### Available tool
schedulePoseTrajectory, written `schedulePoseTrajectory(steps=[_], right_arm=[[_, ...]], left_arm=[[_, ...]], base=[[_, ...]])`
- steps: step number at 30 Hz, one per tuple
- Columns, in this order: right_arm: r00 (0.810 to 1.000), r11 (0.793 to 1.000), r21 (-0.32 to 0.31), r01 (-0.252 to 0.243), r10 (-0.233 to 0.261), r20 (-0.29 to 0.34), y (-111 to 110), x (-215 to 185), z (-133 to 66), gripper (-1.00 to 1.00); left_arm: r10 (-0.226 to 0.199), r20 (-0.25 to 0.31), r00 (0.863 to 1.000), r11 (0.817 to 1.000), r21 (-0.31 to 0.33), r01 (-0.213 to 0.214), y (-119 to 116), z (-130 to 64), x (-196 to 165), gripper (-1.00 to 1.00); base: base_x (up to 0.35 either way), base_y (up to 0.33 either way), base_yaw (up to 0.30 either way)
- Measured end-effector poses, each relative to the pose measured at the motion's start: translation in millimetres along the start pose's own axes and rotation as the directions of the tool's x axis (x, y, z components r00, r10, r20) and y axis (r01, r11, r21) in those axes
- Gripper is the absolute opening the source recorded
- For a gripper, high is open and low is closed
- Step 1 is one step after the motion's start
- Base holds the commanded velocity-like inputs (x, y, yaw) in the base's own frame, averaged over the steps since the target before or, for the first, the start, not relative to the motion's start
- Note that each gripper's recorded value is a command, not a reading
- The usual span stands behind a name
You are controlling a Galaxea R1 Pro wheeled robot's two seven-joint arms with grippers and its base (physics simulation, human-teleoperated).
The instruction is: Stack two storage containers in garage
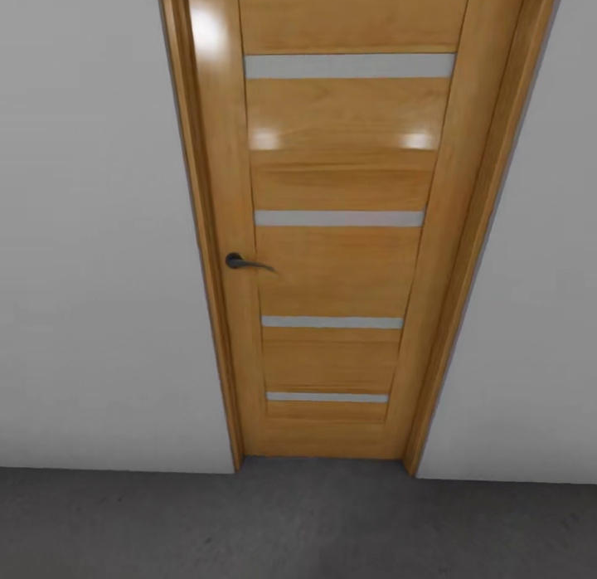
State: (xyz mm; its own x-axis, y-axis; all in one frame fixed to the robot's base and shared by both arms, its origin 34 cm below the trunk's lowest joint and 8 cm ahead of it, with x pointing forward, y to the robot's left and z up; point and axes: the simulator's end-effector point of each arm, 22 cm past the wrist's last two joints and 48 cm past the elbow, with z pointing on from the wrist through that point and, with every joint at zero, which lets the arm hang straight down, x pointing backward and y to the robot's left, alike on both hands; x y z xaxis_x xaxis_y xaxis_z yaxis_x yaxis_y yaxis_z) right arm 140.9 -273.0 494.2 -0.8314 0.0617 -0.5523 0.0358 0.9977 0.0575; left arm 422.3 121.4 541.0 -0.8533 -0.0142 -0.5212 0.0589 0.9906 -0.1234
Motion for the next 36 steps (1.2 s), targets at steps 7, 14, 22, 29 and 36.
schedulePoseTrajectory(steps=[7, 14, 22, 29, 36], right_arm=[[1.0, 1.0, 0.001, -0.001, 0.001, 0.0, -0.2, 0.0, 0.0, 1.0], [1.0, 1.0, 0.003, 0.0, 0.0, 0.0, -0.7, 0.0, -0.1, 1.0], [1.0, 1.0, -0.002, 0.0, 0.0, 0.0, 0.4, 0.0, 0.0, 1.0], [1.0, 1.0, -0.005, 0.003, -0.003, 0.0, 0.7, 0.0, 0.0, 1.0], [1.0, 1.0, -0.004, 0.004, -0.004, 0.001, 0.3, -0.4, 0.1, 1.0]], left_arm=[[-0.001, 0.0, 1.0, 1.0, 0.001, 0.001, -0.3, -0.1, 0.1, 1.0], [0.0, -0.001, 1.0, 1.0, 0.002, 0.0, -0.5, -0.2, 0.5, 1.0], [-0.001, 0.0, 1.0, 1.0, 0.002, 0.001, -0.3, 0.1, 0.0, 1.0], [-0.001, 0.0, 1.0, 1.0, 0.003, 0.001, -0.6, 0.0, 0.1, 1.0], [0.0, 0.0, 1.0, 1.0, 0.003, 0.0, -0.9, -0.3, -0.2, 1.0]], base=[[0.068, 0.015, 0.0], [0.245, 0.066, 0.0], [0.035, 0.006, 0.0], [0.021, 0.0, 0.0], [0.255, 0.0, 0.0]])
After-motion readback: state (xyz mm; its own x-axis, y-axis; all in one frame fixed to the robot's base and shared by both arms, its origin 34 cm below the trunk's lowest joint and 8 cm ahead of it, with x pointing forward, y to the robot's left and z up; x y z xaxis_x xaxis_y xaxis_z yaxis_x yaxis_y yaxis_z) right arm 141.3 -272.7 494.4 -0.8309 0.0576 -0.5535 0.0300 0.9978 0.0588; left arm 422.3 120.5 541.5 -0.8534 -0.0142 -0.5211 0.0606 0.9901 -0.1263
